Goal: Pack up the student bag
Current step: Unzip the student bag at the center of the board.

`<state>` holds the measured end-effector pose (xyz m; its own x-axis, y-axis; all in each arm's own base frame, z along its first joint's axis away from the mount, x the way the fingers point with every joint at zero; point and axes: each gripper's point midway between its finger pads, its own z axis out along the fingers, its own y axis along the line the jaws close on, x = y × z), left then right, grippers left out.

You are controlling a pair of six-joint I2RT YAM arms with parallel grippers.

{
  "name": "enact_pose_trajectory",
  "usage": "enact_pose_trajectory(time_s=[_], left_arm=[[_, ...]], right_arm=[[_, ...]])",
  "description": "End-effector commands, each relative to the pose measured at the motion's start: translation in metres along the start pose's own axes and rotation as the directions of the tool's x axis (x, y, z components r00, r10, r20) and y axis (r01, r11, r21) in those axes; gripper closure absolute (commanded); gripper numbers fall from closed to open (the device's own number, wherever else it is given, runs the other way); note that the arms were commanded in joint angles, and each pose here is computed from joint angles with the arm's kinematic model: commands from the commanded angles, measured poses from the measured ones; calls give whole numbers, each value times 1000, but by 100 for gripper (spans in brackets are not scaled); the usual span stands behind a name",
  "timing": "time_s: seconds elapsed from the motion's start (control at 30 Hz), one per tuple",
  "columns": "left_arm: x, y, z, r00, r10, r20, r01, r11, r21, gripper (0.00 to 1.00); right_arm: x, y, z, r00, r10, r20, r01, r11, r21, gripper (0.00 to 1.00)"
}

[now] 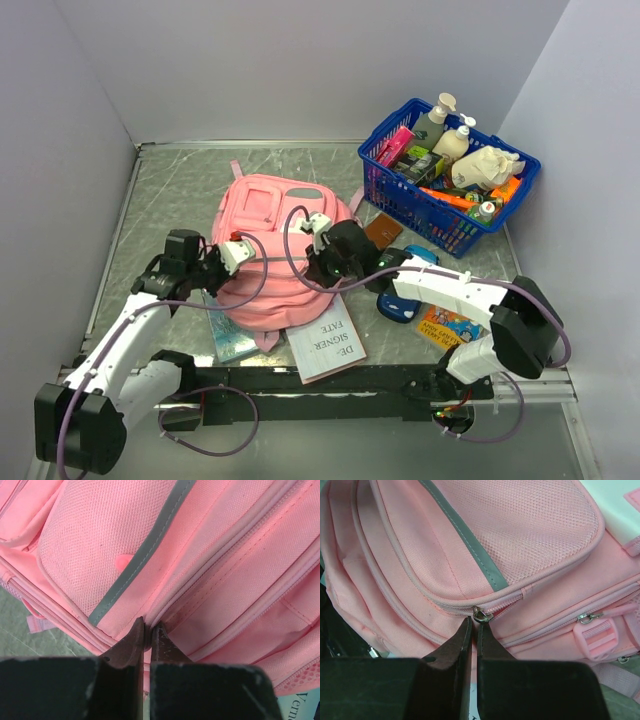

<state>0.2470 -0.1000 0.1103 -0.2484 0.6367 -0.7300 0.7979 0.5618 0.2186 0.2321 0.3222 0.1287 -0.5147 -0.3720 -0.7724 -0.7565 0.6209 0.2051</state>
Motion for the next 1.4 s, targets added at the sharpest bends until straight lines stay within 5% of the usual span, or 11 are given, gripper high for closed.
enact_pose_trajectory(time_s=[0.0,0.2,0.3,0.47,0.7,0.73,0.87,1.37], left_arm=[[-9,19,-8,999,-54,8,54,993,-109,99],[-12,14,-10,999,-32,7,33,994,-106,99],[-15,6,-8,1000,-18,6,18,996,-86,99],[-16,0,-8,1000,23,3,-23,996,-85,99],[-21,-6,-9,999,44,12,-43,996,-74,99],[-20,-6,-10,999,45,11,-44,996,-71,99],[-19,-9,-11,998,61,12,-60,996,-65,99],[-20,-13,-12,997,77,18,-76,996,-52,99]], right_arm=[[15,5,-19,997,55,-58,-53,998,30,92],[3,8,-20,996,86,37,-86,996,18,76],[8,7,-20,992,106,66,-107,994,17,59],[13,4,-20,986,104,127,-106,994,9,61],[9,-5,-15,983,102,154,-109,993,41,84],[7,-9,-15,982,97,162,-108,992,64,84],[-8,-21,-30,972,58,230,-85,990,110,55],[-29,-24,-22,960,-11,281,-6,998,62,50]])
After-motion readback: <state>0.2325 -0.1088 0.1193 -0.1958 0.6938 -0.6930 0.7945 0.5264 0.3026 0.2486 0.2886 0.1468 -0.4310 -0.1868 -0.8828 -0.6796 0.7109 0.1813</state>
